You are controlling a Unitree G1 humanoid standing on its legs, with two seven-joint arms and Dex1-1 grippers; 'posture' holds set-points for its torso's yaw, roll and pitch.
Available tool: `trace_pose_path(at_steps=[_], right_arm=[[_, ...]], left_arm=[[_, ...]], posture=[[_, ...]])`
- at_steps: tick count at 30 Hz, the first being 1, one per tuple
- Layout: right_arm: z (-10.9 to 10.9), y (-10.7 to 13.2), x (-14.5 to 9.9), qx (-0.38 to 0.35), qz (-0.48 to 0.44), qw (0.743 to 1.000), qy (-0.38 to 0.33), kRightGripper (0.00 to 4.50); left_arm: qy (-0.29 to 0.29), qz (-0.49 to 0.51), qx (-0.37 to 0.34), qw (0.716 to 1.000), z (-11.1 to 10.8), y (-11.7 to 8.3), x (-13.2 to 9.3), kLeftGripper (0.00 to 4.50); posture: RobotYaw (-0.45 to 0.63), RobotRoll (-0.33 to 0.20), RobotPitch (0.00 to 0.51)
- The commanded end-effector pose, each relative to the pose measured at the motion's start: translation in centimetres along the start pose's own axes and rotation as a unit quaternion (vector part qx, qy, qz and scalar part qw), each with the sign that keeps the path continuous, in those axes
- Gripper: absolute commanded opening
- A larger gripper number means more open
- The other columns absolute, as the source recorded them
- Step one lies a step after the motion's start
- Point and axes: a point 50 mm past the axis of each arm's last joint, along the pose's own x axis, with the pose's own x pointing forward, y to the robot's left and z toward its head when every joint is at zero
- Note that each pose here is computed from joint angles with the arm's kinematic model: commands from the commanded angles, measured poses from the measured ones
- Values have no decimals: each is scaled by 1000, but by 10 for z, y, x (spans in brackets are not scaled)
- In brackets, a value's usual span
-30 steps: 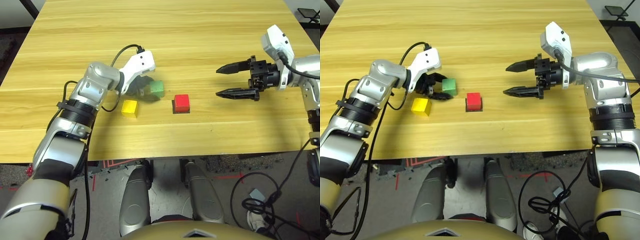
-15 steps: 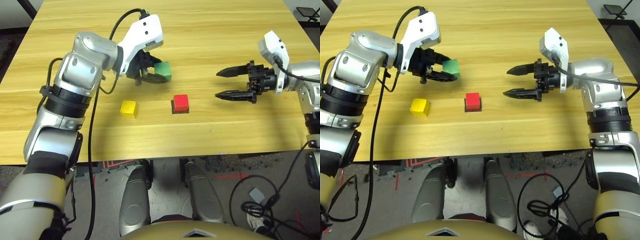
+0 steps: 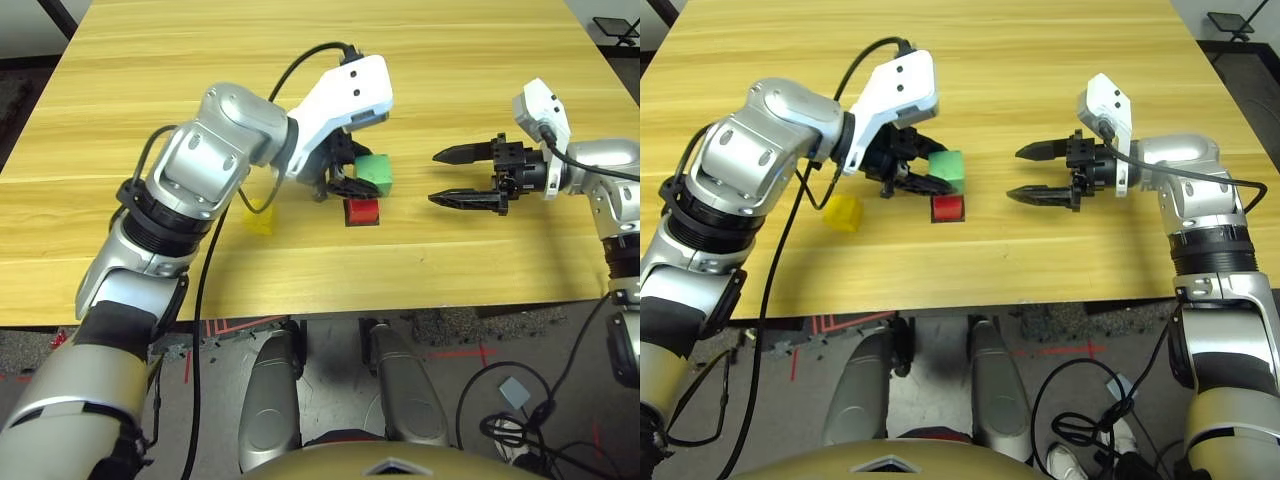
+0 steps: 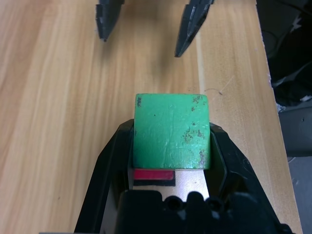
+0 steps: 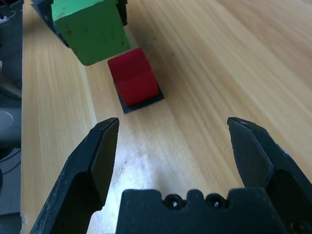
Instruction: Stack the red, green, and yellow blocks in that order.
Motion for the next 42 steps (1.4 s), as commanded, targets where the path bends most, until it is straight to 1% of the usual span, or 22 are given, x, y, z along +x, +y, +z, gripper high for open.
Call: trace_pose_path(at_steps=[1,5,11,17,27,42], right_arm=[[3,4,-7,-4,-8,1000,-3,4500],[4,6,-10,-2,-14,1000,-2,4500],[2,9,-13,4,-18,1000,2,4500],[2,8,-13,6,-21,1000,1,4500],[4,7,-11,5,-19,1000,-3,4500],[3,9,-11,9,-15,1000,-1,4500]], left_arm=[[0,-16,-6,1000,-8,-4,11,2082],[5,-5,-3,1000,-16,0,14,2082],[6,-1,5,1000,-21,5,16,2082],[7,-3,4,1000,-22,5,15,2082],[15,-9,-2,1000,-31,2,16,2082],[13,0,0,1000,-30,10,16,2082]], posture=[[4,45,243],[-13,41,248],[-20,39,254],[-15,42,258],[-11,40,266],[-16,36,278]])
